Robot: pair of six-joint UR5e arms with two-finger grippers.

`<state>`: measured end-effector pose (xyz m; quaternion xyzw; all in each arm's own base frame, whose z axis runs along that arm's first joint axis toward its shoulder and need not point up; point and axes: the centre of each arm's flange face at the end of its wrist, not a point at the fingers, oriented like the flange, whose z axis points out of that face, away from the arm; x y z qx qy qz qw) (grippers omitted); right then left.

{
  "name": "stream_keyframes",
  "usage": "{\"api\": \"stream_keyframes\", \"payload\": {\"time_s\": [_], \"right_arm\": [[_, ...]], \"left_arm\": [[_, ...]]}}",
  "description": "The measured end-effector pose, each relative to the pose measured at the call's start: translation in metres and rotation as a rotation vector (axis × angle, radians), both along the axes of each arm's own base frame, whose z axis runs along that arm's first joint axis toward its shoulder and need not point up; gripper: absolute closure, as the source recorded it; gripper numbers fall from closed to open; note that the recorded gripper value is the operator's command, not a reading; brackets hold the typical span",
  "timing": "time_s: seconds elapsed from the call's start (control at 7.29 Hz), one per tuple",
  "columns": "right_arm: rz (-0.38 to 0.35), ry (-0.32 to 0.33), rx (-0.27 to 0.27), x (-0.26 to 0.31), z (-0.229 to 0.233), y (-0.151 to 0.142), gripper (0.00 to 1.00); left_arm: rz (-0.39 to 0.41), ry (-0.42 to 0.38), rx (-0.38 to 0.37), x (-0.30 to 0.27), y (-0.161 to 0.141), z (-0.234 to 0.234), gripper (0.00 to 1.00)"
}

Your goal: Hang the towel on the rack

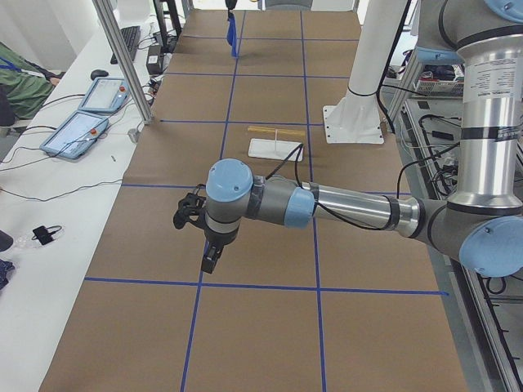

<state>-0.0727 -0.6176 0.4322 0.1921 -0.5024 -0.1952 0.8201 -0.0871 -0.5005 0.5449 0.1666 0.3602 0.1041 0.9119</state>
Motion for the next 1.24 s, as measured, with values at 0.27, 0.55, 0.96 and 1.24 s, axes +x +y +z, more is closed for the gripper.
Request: {"api": "stream_keyframes", "payload": {"time_s": [0.27,0.55,0.96,1.24], "right_arm": [[-0.006,-0.043,0.02,-0.047,-0.086,-0.016,1.0],[0.013,-0.056,0.063,-0.093,-0.161,-0.006,1.0],[0.037,-0.042,0.192,-0.197,-0.242,0.061,1.0],[0.095,-0.062,0.216,-0.259,-0.283,0.108,1.0]], "left_arm": [[0.022,0.027,0.022,0.053,-0.056,-0.053,0.02],[0.035,0.06,0.098,0.094,-0.075,-0.073,0.02],[0.06,0.156,0.135,0.19,-0.096,-0.127,0.02],[-0.041,0.282,-0.078,0.271,-0.107,-0.186,0.02]]}}
